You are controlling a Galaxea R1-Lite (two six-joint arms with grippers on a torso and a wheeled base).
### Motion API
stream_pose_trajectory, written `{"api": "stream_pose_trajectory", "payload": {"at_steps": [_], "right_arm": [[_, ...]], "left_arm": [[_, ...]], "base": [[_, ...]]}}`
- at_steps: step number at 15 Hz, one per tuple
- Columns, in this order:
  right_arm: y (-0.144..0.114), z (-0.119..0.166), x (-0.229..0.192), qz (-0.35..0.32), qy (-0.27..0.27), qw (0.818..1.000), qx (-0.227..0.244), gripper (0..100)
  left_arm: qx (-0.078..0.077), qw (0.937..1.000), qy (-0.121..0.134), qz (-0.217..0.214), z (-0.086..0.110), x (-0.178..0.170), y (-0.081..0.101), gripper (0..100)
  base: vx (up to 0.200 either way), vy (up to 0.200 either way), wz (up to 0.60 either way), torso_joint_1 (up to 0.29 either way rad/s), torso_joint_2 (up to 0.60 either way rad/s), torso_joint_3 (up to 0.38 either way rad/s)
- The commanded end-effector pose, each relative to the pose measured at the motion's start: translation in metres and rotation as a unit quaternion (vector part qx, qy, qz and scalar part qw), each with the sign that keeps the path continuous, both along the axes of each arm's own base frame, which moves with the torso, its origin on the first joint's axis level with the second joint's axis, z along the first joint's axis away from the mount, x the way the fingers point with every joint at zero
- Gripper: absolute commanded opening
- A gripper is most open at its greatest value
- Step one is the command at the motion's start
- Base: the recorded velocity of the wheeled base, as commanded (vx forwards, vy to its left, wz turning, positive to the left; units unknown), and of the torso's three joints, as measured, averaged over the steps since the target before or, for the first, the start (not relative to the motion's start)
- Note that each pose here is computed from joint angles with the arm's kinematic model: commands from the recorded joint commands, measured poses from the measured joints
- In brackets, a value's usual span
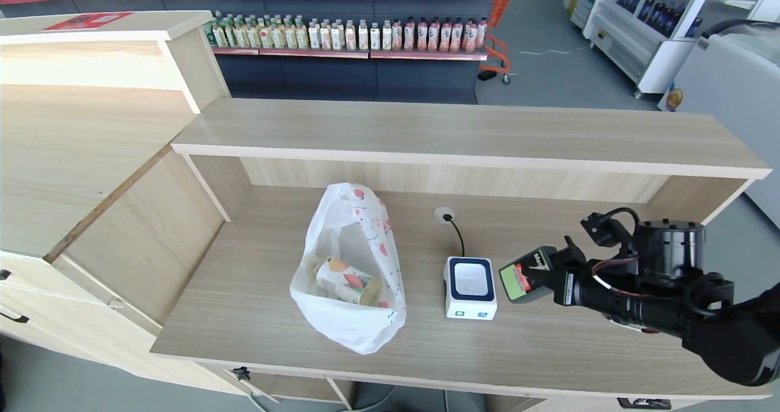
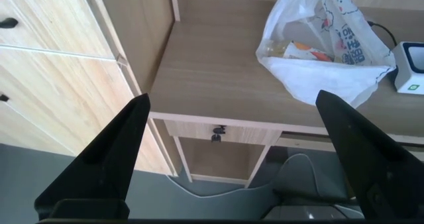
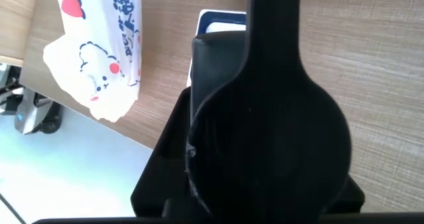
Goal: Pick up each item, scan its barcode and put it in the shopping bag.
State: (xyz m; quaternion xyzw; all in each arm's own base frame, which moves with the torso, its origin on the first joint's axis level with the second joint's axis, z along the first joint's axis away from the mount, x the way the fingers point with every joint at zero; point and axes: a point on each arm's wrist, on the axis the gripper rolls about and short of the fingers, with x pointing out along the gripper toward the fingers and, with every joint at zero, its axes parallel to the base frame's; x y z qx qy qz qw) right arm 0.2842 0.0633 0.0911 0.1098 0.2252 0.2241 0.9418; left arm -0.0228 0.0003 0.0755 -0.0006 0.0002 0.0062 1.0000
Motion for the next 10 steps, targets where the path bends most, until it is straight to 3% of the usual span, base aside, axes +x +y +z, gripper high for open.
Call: {"api": "stream_pose_trajectory", "payload": {"at_steps": [1,10], "right_arm": [[0.008,-0.021,0.014,0.008,0.025,1.0,-0.006,0],[0.028,-0.031,0.041,0.031,0.018,0.999,0.0,0]], "left_arm": [[0.0,1.0,0.0,0.0,0.0,0.0,0.0,100],[0.0,1.0,0.0,0.0,0.0,0.0,0.0,100]], "base": [[0.0,0.0,0.0,0.0,0.0,0.0],[0.0,0.0,0.0,0.0,0.0,0.0]]}}
